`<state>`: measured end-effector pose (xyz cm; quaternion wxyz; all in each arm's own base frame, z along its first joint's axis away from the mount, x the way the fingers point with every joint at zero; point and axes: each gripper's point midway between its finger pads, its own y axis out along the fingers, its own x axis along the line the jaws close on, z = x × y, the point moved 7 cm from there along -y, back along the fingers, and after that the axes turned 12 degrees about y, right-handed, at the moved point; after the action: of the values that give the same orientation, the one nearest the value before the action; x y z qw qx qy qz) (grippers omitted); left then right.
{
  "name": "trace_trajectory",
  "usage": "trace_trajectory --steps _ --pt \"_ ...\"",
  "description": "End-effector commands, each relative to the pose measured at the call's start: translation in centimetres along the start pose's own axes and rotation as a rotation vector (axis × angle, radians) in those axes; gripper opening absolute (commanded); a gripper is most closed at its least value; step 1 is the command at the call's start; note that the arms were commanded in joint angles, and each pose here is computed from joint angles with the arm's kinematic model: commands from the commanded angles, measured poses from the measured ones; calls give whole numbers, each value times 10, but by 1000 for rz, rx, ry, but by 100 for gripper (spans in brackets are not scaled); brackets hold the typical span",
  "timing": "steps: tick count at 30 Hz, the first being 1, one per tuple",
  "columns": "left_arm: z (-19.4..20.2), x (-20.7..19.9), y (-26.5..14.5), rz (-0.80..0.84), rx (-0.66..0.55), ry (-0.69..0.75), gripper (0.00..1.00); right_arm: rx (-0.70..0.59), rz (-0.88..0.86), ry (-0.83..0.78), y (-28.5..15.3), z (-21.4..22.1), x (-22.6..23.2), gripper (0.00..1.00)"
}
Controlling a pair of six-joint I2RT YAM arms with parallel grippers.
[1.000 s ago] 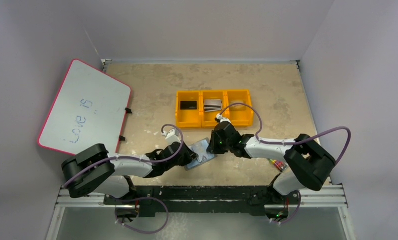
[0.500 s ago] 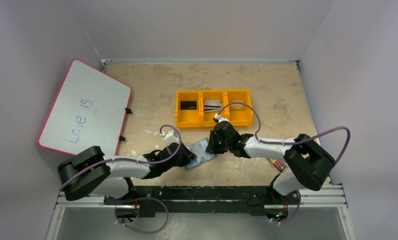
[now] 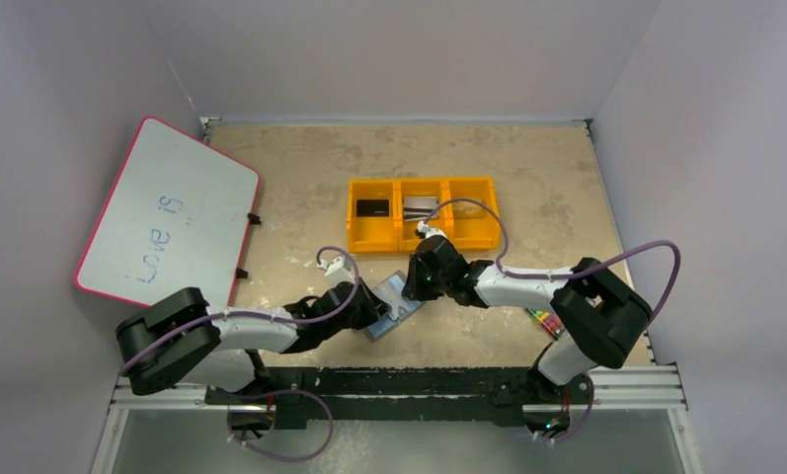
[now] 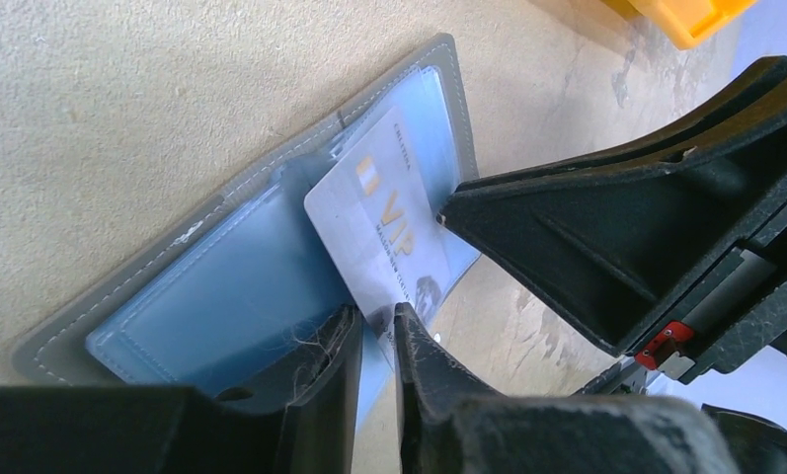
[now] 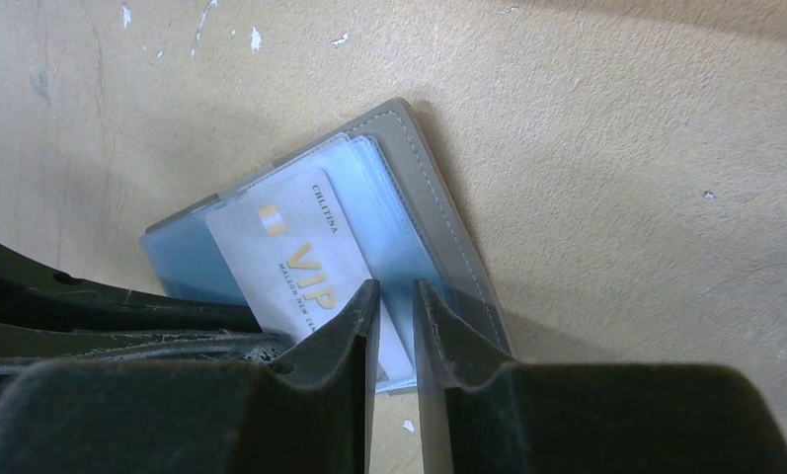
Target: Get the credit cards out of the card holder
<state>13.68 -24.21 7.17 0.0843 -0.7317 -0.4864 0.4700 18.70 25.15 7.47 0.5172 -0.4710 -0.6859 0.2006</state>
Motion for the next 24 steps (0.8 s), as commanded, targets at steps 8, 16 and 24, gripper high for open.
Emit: trace_trajectory --steps 8,16,24 --pt "-12 -9 5 33 -108 -54 19 42 75 -10 3 15 -19 22" --pt "-9 -2 3 10 -100 -42 0 35 78 -2 1 15 -20 22" --pt "-6 12 -10 -36 -70 -9 0 36 135 37 -2 17 -27 22"
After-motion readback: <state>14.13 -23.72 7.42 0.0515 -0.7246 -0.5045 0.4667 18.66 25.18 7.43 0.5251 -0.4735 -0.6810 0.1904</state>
